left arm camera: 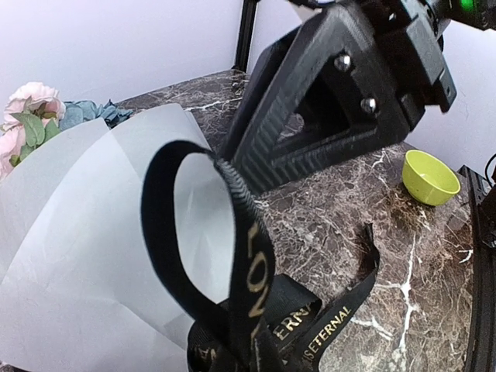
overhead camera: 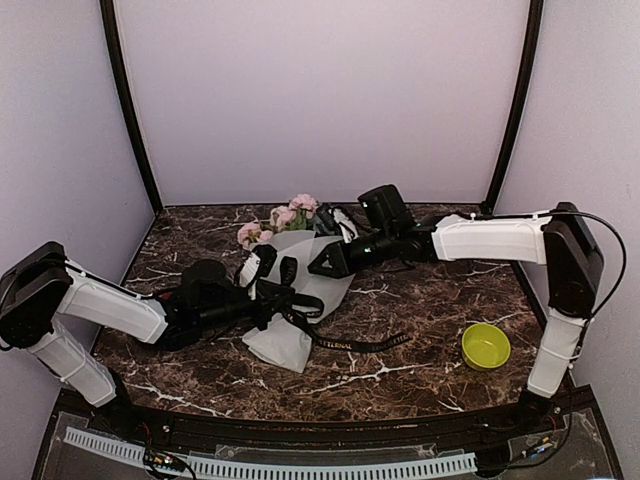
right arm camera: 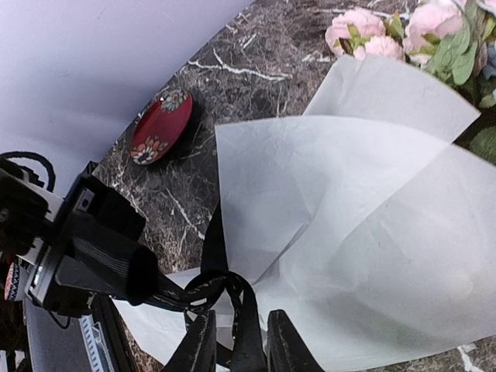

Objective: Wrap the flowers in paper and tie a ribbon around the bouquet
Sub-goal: Cross the half-tied ribbon over the folded bouquet, then tie the half-tied ribbon around the folded bouquet.

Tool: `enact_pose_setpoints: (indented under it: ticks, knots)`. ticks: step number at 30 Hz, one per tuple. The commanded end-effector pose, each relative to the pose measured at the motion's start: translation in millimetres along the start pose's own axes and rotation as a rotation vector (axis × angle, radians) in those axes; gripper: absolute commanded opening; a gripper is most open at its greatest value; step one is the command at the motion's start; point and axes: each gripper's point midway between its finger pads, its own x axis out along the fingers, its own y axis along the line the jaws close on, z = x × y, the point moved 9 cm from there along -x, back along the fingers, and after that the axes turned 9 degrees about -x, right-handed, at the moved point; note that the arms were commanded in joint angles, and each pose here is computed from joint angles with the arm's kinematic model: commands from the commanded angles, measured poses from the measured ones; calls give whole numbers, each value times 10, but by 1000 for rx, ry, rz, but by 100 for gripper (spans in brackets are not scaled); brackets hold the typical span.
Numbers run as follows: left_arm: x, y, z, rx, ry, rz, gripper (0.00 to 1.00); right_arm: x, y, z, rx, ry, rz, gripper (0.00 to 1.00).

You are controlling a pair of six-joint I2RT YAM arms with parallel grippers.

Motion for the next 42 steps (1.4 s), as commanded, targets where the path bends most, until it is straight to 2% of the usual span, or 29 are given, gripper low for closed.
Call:
enact_pose_setpoints:
  ticks: [1, 14, 20, 24, 31, 36, 38, 42]
  knots:
    - [-44, -14, 64, -8, -43, -21, 0, 145, 18, -216, 17, 80, 48, 25]
    - [-67, 1, 54, -5, -42, -9, 0, 314, 110, -426, -17, 179, 73, 33]
    - [-71, -1, 52, -4, -45, -12, 0, 298, 120, -480, -15, 194, 71, 34]
    - [-71, -4, 51, -4, -45, -15, 0, 312, 96, -508, -14, 203, 53, 42]
    - [-75, -6, 48, -4, -43, -19, 0, 348, 49, -522, -11, 224, 8, 43]
    - [-81, -4, 51, -3, -44, -19, 0, 356, 48, -529, -10, 234, 1, 48]
    - [-83, -3, 45, -3, -43, -19, 0, 344, 59, -517, -15, 233, 6, 45]
    - [-79, 2, 39, -4, -42, -15, 0, 332, 110, -486, -19, 221, 53, 26]
